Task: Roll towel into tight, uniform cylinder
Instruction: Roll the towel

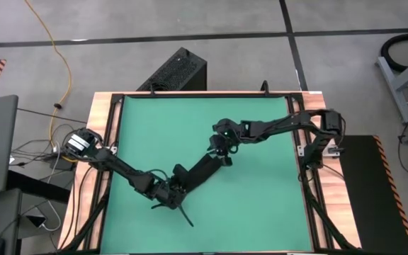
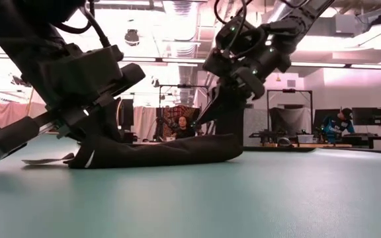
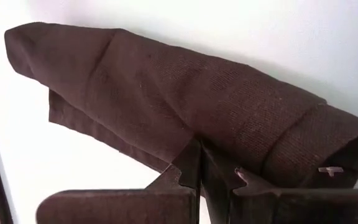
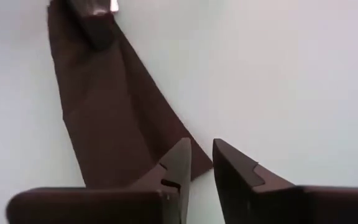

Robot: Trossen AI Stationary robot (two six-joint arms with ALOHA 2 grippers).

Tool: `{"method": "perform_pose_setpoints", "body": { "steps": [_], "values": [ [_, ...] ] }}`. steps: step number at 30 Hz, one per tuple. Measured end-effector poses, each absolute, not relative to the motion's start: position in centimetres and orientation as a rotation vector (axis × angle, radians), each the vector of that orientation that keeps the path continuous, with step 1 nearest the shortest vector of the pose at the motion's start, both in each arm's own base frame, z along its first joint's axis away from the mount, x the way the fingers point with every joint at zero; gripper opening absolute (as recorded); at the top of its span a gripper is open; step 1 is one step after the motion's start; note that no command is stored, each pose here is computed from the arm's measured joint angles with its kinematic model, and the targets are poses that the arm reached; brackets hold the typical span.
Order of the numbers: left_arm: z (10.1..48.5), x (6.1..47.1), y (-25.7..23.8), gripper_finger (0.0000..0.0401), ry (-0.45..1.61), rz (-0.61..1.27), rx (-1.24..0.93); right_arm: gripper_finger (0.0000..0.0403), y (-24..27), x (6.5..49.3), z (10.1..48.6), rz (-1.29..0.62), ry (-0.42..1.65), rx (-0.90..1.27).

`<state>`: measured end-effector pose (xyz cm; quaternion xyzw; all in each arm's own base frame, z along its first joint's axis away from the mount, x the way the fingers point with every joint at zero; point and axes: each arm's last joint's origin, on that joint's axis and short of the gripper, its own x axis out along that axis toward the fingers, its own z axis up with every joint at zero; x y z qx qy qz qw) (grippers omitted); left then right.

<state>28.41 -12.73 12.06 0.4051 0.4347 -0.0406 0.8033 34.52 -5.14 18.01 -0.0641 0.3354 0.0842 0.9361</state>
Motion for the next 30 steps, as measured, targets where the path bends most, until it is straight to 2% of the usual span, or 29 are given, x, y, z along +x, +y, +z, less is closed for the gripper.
{"method": "perform_pose_setpoints", "body": {
  "steps": [7, 20, 26, 30],
  "values": [
    [12.0, 28.5, -12.2, 0.0, 0.947, -0.067, 0.884, 0.0077, -5.3, 35.4, 16.4, 0.212, 0.66, -0.125],
    [12.1, 28.6, -12.2, 0.0, 0.943, -0.057, 0.908, 0.0076, -5.9, 35.8, 12.9, 0.216, 0.759, -0.105],
    [12.3, 28.2, -12.2, 0.0, 0.954, -0.041, 0.918, 0.0076, -6.3, 35.4, 12.3, 0.182, 0.823, -0.042],
    [12.6, 27.4, -12.5, 0.0, 0.985, -0.017, 0.925, 0.0076, -6.5, 35.0, 12.4, 0.092, 0.881, -0.004]
  ]
}}
